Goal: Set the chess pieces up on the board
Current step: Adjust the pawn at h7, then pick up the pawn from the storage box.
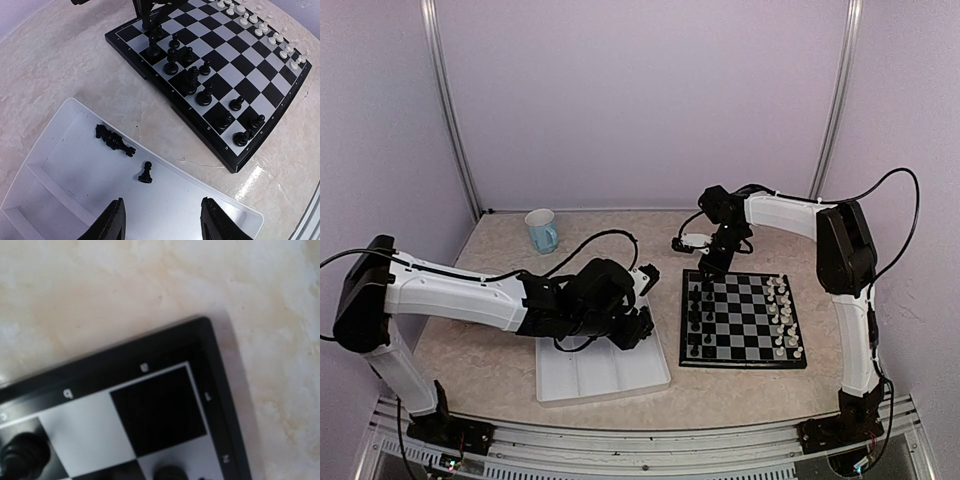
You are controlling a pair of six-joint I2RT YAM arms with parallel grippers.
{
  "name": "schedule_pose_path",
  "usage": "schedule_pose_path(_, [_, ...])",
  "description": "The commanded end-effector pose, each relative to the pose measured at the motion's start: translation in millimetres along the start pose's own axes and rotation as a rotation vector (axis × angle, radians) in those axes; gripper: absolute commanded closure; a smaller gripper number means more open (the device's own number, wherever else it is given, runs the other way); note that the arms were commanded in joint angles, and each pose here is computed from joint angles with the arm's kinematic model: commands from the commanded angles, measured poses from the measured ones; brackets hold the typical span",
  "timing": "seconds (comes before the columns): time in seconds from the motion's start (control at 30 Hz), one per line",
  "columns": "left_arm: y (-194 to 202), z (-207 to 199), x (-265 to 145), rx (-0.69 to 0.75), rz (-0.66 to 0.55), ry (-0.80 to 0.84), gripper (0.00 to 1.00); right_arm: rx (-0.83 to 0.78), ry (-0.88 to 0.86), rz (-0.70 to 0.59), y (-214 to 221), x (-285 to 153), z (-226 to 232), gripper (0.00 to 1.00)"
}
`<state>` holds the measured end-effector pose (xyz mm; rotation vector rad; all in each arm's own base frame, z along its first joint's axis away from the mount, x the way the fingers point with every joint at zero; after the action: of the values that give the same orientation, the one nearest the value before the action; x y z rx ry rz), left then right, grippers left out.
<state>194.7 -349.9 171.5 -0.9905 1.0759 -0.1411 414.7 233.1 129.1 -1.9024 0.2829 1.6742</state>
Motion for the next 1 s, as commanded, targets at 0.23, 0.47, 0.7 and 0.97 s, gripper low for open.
schedule_pose_path(0.23, [-10.0, 24.4, -8.3, -0.072, -0.041, -0.061, 0.44, 0.021, 0.034, -0.197, -30.9, -56.2, -1.8, 0.67])
schedule_pose_path(0.47, [-12.7, 55.7, -6.4, -0.223, -0.004, -0.090, 0.39, 0.008, 0.006, -0.345, -8.8, -105.4, 23.9, 0.67])
schedule_pose_path(0.7, [-16.8, 50.6, 19.9, -0.327, 0.083, -0.109, 0.54, -0.006, 0.012, -0.481, 36.4, -132.0, 55.8, 0.69])
schedule_pose_path(0.97, [3.1, 25.6, 47.6, -0.214, 0.194, -0.023, 0.61, -0.044, -0.009, -0.551, 67.9, -137.8, 78.1, 0.69])
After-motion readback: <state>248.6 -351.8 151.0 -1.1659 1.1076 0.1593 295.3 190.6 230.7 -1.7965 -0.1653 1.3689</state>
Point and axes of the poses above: each gripper's point midway between its finger pads, its own x axis out along the fingers, its own z axis along the line the jaws close on, y = z × x, the point moved 8 cm from there along -x, back along the fingers, and after that the axes turned 10 degrees about x, right-handed, at the moved point
